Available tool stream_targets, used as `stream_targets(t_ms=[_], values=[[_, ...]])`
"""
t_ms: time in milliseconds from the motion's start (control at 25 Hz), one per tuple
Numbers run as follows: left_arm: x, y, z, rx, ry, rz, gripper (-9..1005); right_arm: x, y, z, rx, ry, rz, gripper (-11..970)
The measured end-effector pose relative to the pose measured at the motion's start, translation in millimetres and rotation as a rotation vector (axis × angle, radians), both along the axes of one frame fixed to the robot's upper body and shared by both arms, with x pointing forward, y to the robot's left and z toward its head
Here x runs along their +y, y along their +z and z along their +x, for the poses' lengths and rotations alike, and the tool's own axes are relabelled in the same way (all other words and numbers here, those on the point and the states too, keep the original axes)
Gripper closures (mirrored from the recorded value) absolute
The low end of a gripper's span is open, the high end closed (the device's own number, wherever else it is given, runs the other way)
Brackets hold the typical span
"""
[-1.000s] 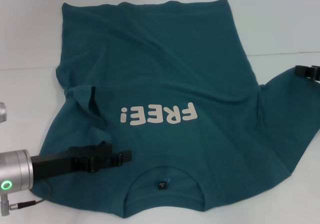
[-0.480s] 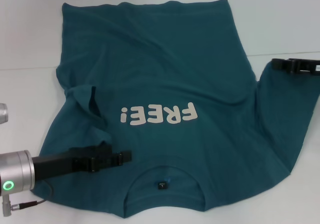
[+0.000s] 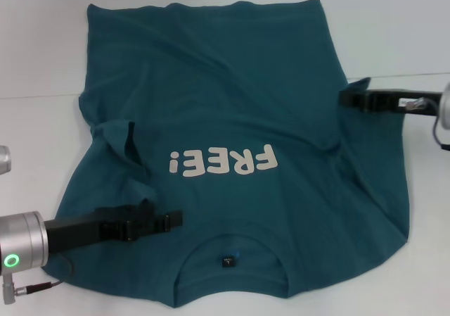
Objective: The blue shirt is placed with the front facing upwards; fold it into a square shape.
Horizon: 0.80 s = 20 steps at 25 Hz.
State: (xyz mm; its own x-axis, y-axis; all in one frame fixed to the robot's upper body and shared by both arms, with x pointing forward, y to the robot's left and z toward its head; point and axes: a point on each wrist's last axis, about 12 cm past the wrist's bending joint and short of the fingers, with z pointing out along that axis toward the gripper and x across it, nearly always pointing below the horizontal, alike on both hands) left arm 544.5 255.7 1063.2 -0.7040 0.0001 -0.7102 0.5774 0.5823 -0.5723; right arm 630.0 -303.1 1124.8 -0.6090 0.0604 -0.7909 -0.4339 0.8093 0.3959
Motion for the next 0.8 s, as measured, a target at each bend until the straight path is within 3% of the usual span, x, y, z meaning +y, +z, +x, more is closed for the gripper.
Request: stream_targets(t_ms=[160, 520, 800], values=[[1.1, -0.2, 1.0, -0.002, 0.008, 0.006, 119, 16.0, -3.4, 0.8, 0.007, 0.038, -0.007, 949], [1.7, -0.6, 1.4, -0.002, 0.012, 0.011, 118, 29.6, -6.0, 6.0, -0.021, 0.046, -0.051, 742], [2.0, -0.8, 1.9, -0.003, 0.017, 0.014, 119, 8.9, -12.5, 0.4, 0.008, -0.026, -0.050, 441]])
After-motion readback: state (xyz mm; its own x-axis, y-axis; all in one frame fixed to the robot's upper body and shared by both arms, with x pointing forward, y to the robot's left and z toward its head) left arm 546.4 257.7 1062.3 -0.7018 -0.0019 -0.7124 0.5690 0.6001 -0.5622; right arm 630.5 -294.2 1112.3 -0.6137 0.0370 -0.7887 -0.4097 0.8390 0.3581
